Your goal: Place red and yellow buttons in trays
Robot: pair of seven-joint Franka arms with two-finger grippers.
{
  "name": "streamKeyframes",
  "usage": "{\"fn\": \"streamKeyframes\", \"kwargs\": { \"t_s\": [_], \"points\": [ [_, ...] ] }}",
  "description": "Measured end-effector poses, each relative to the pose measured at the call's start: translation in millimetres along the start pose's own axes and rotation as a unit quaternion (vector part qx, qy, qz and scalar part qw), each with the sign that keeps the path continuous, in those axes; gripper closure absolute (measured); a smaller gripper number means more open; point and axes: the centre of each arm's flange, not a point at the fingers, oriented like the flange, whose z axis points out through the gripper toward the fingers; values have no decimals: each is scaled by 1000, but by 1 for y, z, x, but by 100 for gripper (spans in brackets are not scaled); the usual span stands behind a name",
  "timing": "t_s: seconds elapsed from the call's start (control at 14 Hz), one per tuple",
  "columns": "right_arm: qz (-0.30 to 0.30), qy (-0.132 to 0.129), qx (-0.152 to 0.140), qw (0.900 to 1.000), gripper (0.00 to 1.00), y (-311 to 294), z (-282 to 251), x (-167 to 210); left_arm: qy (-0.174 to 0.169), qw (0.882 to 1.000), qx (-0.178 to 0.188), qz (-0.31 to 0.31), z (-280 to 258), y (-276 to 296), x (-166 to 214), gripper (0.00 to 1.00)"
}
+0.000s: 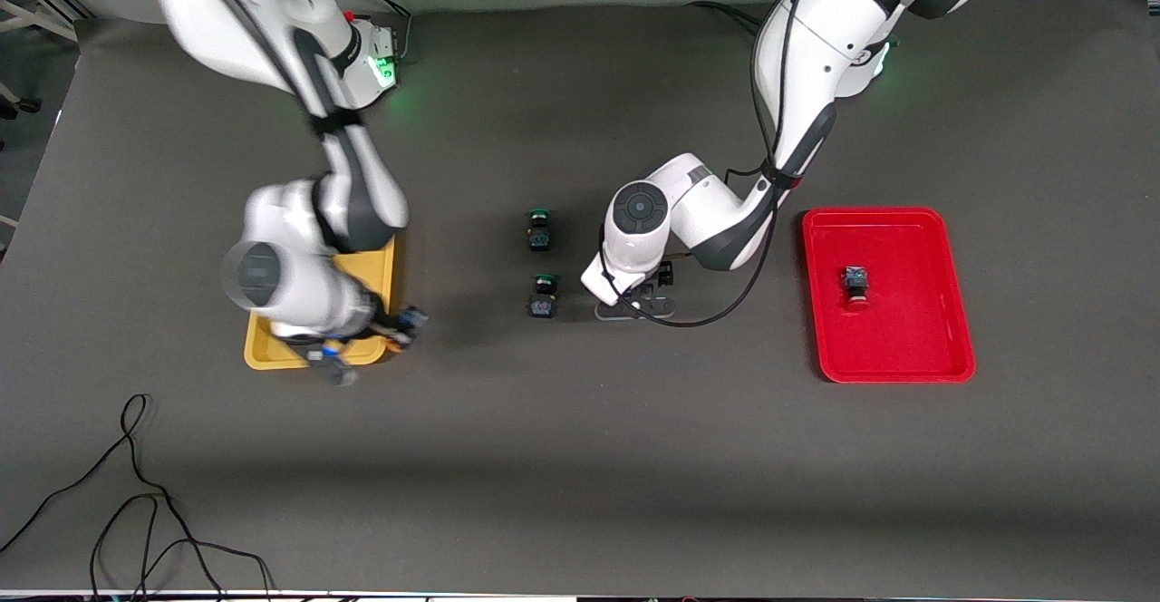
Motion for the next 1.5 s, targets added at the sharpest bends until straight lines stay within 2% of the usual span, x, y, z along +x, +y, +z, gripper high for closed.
{"fn": "streamKeyframes", "kwargs": {
  "t_s": [0.14,0.21,0.29,0.43,0.5,0.64,0.79,1.0,1.14,1.29,1.36,1.5],
  "points": [
    [8,-1,17,1000,68,38,-51,26,-5,1000,7,-10,2,1,-4,4],
    [10,0,20,1000,68,58,-67,39,-9,1000,11,-15,5,2,-9,13],
    [15,1,21,1000,68,76,-76,50,-13,1000,17,-19,8,3,-13,27],
    [26,-4,15,1000,68,106,-73,64,-21,999,26,-25,13,2,-18,51],
    [27,-7,11,1000,68,118,-62,67,-20,999,26,-28,11,2,-18,58],
    [28,0,8,1000,68,140,-26,69,-21,999,24,-42,3,1,-9,59],
    [17,11,7,1000,68,161,18,65,-36,996,28,-71,-29,-7,14,59],
    [11,-14,15,1000,68,178,72,60,-71,992,8,-102,-126,-56,66,59],
    [10,-19,12,1000,68,177,91,59,-101,990,14,-98,-180,-130,93,59],
    [7,-18,7,1000,68,173,98,56,-131,988,23,-83,-202,-227,113,59],
    [6,-18,7,1000,64,172,98,56,-141,987,21,-79,-203,-281,120,59],
    [6,-16,8,1000,44,171,96,57,-154,986,17,-64,-197,-382,124,59]
  ]
}}
